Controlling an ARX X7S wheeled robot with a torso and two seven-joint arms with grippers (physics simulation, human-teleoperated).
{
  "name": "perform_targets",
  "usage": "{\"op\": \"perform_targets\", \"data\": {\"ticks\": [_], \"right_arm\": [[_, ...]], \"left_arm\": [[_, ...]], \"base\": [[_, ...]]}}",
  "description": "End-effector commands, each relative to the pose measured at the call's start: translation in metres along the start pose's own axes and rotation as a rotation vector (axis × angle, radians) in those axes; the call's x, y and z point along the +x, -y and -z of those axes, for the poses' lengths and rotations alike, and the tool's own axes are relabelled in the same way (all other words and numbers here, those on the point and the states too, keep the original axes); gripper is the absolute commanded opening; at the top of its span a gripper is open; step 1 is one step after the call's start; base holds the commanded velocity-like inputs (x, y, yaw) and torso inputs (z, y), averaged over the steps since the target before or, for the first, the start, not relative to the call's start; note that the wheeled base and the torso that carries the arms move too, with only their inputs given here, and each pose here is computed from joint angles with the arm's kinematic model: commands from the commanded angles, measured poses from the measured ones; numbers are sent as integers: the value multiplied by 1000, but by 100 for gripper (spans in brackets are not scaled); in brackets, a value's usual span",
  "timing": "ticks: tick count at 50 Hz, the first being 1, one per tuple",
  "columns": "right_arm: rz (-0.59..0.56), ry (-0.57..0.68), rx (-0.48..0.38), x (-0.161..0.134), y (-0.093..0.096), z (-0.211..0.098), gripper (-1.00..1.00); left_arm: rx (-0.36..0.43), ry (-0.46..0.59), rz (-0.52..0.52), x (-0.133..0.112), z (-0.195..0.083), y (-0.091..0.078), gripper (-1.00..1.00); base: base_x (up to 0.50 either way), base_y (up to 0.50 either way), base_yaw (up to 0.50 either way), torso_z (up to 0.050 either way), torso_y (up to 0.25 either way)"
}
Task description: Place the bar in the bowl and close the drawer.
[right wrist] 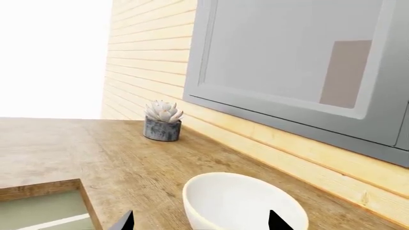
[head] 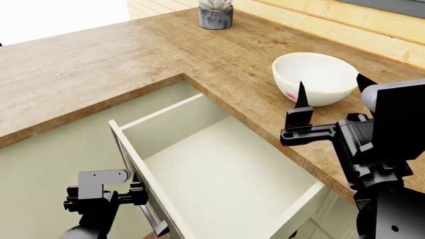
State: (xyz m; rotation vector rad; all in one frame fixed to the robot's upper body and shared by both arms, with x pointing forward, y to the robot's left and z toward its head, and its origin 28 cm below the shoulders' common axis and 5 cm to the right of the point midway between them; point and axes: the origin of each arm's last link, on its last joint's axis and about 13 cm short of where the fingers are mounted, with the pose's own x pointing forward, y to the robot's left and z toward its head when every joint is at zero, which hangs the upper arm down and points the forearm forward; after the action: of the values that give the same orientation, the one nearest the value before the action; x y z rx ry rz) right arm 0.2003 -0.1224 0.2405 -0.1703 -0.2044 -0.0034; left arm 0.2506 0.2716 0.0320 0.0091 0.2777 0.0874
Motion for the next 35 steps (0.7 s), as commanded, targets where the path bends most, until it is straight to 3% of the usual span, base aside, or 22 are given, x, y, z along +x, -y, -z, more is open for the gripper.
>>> {"op": "perform_targets", "data": {"ticks": [1,35], "right_arm": [[2,1,1,-2,1,0,100],[2,9,-8,-6,2,-3,100]], "left_arm": [[7,11,116,22,-7,30,100],[53,-16,250,76,-14,97,100]], "base": [[0,0,0,0,0],[0,0,0,0,0]]}}
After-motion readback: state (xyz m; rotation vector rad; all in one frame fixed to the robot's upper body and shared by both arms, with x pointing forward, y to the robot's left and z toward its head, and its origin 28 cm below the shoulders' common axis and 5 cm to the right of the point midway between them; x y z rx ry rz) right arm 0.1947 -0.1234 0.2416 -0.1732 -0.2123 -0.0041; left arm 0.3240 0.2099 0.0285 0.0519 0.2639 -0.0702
